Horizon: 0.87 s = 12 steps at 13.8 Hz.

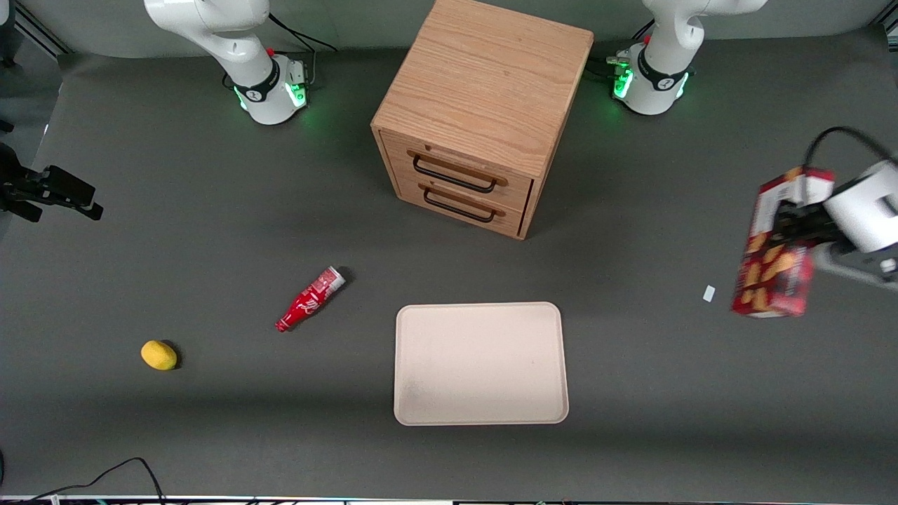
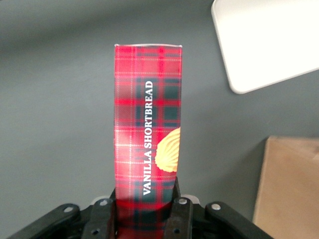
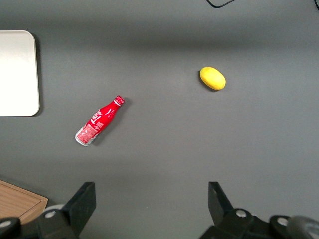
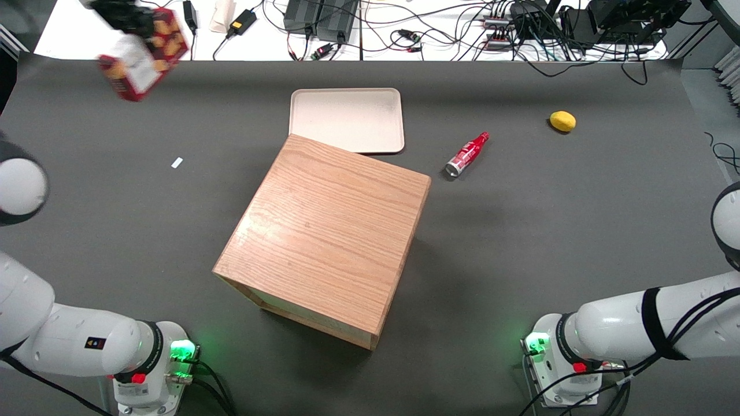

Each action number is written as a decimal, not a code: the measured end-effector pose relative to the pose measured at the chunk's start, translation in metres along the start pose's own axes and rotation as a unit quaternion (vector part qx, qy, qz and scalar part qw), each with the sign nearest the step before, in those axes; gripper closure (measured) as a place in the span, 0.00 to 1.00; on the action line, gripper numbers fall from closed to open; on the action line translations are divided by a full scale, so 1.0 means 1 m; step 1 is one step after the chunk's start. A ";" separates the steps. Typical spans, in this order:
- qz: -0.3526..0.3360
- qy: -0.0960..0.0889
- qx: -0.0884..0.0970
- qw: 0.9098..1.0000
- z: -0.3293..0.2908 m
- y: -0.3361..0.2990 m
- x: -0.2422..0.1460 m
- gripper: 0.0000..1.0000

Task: Place red cookie box on tray
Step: 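Lift the red box upright with the left gripper, then carry the box over the white tray with the left gripper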

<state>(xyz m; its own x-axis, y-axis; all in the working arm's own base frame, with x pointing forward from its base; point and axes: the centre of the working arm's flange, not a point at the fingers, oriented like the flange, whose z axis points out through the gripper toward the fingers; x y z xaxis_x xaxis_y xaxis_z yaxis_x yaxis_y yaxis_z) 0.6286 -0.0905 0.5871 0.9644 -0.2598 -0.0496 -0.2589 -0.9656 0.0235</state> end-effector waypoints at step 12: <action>-0.102 0.072 -0.004 0.992 0.191 0.215 0.141 0.64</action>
<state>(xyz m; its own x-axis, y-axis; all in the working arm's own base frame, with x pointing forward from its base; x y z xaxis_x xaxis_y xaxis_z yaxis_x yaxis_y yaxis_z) 0.6982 -0.3369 0.3944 0.9945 -0.0542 0.0898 -0.0576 -0.9977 0.0351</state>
